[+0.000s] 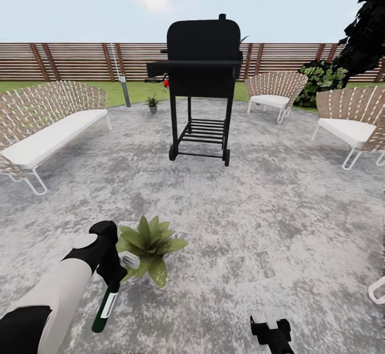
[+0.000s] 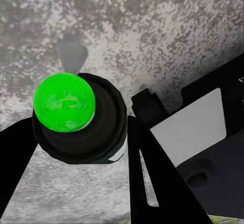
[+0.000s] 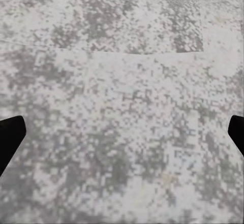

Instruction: Pick up the pesticide atomizer in the garden and spray insectifuge to fully cover both potted plants in the garden.

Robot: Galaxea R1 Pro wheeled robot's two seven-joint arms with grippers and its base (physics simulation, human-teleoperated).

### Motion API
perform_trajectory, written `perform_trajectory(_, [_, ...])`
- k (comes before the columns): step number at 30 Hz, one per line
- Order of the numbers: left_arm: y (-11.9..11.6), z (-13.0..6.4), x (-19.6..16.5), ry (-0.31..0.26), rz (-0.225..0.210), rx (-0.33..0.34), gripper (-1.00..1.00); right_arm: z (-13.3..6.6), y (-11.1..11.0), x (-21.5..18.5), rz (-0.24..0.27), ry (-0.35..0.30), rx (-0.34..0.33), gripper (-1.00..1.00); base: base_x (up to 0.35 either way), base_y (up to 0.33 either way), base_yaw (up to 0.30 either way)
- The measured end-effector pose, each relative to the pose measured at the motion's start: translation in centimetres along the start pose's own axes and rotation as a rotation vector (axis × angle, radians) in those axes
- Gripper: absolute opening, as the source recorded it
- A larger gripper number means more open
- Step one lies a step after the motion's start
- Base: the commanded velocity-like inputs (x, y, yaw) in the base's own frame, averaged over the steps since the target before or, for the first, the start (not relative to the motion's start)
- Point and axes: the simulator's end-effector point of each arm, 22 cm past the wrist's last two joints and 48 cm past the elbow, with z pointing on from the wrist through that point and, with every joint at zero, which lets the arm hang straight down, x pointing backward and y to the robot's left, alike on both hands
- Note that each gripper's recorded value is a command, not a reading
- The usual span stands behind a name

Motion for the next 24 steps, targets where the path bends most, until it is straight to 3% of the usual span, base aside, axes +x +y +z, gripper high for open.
perform_trajectory(6, [0.0,-0.1,-0.1,-0.003,-0.004,-0.001,-1.0,0.0,0.0,0.0,0.0,-0.001,0.0,1.0,0.014,0.299,-0.291])
perform_trajectory(15, [-0.4,-0.3,-0.6,-0.012,-0.001,0.001,-1.0,0.0,0.0,0.0,-0.001,-0.001,0.0,1.0,0.174,0.22,-0.291])
perform_trajectory(24, [0.5,0.5,0.8,0.007,-0.009,0.0,-1.0,0.0,0.0,0.0,-0.001,-0.001,0.002,1.0,0.009,0.009,-0.031])
